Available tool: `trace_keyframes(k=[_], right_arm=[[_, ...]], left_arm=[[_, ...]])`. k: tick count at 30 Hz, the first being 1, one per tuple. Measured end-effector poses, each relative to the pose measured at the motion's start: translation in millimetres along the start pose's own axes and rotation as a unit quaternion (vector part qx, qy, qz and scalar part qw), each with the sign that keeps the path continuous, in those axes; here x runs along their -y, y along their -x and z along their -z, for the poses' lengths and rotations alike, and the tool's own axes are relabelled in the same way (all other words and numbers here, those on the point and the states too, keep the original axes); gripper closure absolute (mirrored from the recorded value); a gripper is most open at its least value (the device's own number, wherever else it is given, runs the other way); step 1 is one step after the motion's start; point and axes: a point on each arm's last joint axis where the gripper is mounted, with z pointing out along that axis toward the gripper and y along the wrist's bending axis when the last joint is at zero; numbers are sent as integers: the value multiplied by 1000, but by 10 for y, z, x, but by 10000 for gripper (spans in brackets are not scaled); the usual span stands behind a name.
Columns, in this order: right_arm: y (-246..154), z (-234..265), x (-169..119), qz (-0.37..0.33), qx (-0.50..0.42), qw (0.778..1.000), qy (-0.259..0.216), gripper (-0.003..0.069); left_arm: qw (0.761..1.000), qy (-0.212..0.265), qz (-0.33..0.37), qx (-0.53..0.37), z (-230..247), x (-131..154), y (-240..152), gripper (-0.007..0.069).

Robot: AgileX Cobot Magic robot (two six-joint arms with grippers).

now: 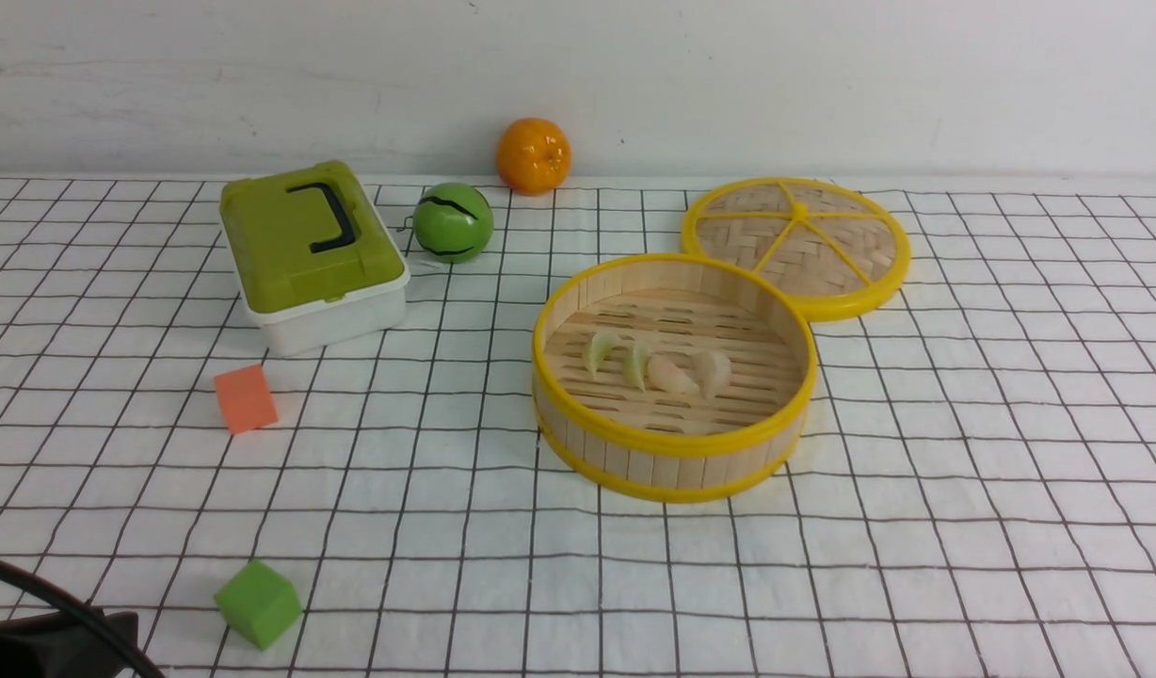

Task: Put the dumplings into the steamer on the table with the white tablecloth.

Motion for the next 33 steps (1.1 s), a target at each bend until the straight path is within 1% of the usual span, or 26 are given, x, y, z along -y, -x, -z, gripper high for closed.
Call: trace_keyframes(k=[17,22,25,26,27,30,32,33], right_arm=[[0,0,0,0,0,1000,0,648],[0,0,0,0,0,1000,0,644],[0,0,0,0,0,1000,0,641],[0,0,0,0,0,1000,0,639],[0,0,-1,-1,0,1000,0,639],[0,0,-1,-1,0,1000,1,635],[0,0,-1,-1,0,1000,1,631],[0,0,-1,-1,0,1000,1,630]], left_arm=[[1000,0,0,0,0,0,0,482],[1000,-1,-3,12,37,-37,-116,480],[999,-4,-5,36,109,-78,-210,480],[997,-17,2,72,173,-93,-262,482],[996,-30,7,89,208,-102,-287,486],[987,-23,35,155,288,-147,-369,537],[982,-3,46,185,313,-189,-442,588],[981,3,47,188,314,-198,-451,594]])
